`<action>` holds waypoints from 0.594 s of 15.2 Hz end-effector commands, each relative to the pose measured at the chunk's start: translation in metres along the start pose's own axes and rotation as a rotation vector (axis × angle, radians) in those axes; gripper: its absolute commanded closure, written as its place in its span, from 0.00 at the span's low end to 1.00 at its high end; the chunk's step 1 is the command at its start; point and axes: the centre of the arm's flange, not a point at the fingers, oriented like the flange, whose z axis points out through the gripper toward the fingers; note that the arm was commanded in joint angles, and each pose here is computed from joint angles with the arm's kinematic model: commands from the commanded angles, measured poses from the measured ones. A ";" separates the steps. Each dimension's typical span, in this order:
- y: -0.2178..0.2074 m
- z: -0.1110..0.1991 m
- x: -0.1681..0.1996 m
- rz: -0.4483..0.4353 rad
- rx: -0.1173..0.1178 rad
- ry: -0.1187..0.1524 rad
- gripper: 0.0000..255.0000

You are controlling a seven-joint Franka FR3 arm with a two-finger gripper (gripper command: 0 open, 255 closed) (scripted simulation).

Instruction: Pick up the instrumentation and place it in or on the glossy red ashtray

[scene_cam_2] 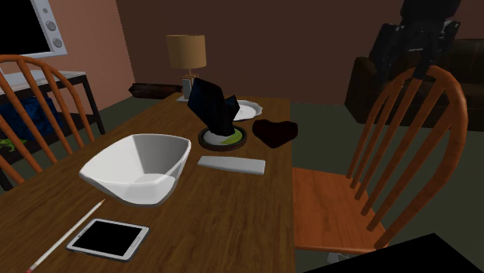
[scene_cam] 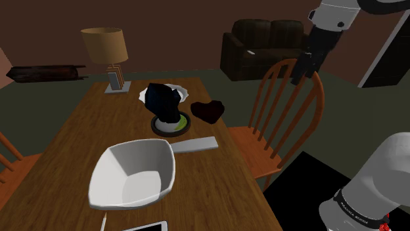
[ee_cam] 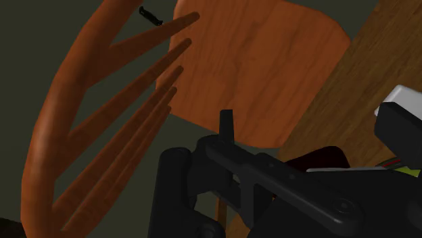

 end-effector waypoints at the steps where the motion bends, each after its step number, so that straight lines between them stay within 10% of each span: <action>1: 0.000 0.000 0.000 0.000 0.000 0.000 0.00; 9: -0.048 0.058 0.074 -0.259 0.020 -0.015 0.00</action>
